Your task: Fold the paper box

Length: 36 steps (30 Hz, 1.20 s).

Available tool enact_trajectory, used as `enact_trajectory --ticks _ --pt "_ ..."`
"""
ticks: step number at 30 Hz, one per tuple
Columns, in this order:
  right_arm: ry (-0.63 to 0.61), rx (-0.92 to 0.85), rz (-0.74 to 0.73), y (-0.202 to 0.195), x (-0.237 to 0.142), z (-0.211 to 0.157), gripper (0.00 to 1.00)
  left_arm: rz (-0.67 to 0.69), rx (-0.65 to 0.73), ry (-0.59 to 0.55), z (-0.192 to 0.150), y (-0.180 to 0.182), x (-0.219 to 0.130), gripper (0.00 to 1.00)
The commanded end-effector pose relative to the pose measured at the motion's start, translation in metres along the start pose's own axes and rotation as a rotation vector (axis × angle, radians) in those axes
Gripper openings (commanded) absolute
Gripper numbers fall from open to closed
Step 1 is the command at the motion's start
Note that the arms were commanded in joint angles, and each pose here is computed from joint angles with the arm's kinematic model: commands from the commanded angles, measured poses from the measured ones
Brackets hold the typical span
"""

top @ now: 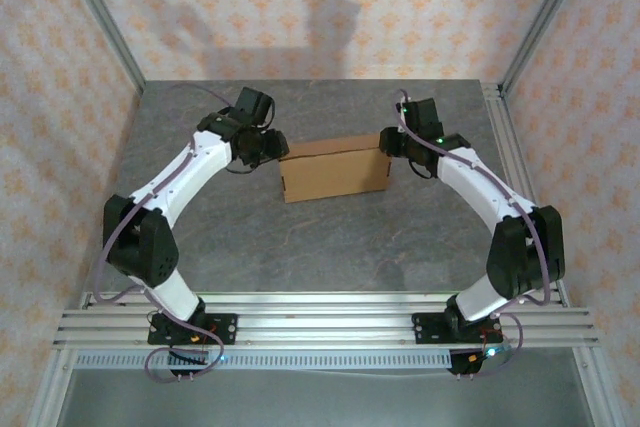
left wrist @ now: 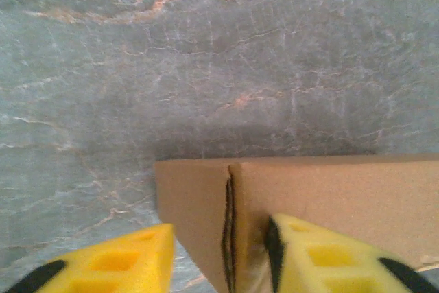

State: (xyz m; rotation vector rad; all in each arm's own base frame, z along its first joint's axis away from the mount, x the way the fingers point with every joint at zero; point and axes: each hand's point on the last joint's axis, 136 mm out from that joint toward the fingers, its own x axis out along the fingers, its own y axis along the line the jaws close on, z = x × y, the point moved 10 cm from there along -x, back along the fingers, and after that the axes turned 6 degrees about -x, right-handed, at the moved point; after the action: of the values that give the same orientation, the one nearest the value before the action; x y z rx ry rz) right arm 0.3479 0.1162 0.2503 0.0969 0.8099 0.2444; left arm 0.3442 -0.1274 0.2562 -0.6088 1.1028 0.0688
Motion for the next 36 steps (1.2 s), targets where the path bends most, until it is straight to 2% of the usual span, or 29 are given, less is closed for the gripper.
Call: enact_trajectory --ticks 1,5,13,17,19,21,22,24,26,36 --pt "0.161 0.002 -0.081 -0.010 0.011 -0.034 0.32 0.115 -0.026 0.090 -0.025 0.031 0.023 0.30" --pt "0.179 0.022 -0.086 -0.014 0.017 -0.046 0.28 0.139 -0.061 0.141 -0.044 0.052 0.038 0.24" --pt "0.185 0.128 0.033 -0.020 0.030 -0.086 0.19 0.142 -0.062 0.158 -0.057 0.066 0.048 0.16" --pt "0.165 0.155 0.069 -0.021 0.028 -0.085 0.02 0.139 -0.055 0.154 -0.058 0.066 0.048 0.07" --pt "0.144 0.152 0.089 -0.019 0.024 -0.080 0.00 0.141 -0.053 0.154 -0.058 0.067 0.048 0.00" --pt "0.115 0.147 0.122 -0.015 0.019 -0.070 0.00 0.146 -0.052 0.147 -0.057 0.066 0.046 0.01" --pt "0.107 0.145 0.140 -0.012 0.017 -0.065 0.00 0.153 -0.050 0.142 -0.056 0.066 0.044 0.04" --pt "0.084 0.133 0.164 -0.009 0.012 -0.051 0.17 0.144 -0.042 0.122 -0.051 0.062 0.038 0.20" --pt "0.048 0.126 0.172 -0.006 0.007 -0.040 0.26 0.124 -0.038 0.100 -0.046 0.056 0.031 0.33" --pt "-0.069 0.029 0.137 0.001 -0.019 0.006 0.67 0.015 0.028 -0.019 -0.012 0.015 -0.014 0.52"
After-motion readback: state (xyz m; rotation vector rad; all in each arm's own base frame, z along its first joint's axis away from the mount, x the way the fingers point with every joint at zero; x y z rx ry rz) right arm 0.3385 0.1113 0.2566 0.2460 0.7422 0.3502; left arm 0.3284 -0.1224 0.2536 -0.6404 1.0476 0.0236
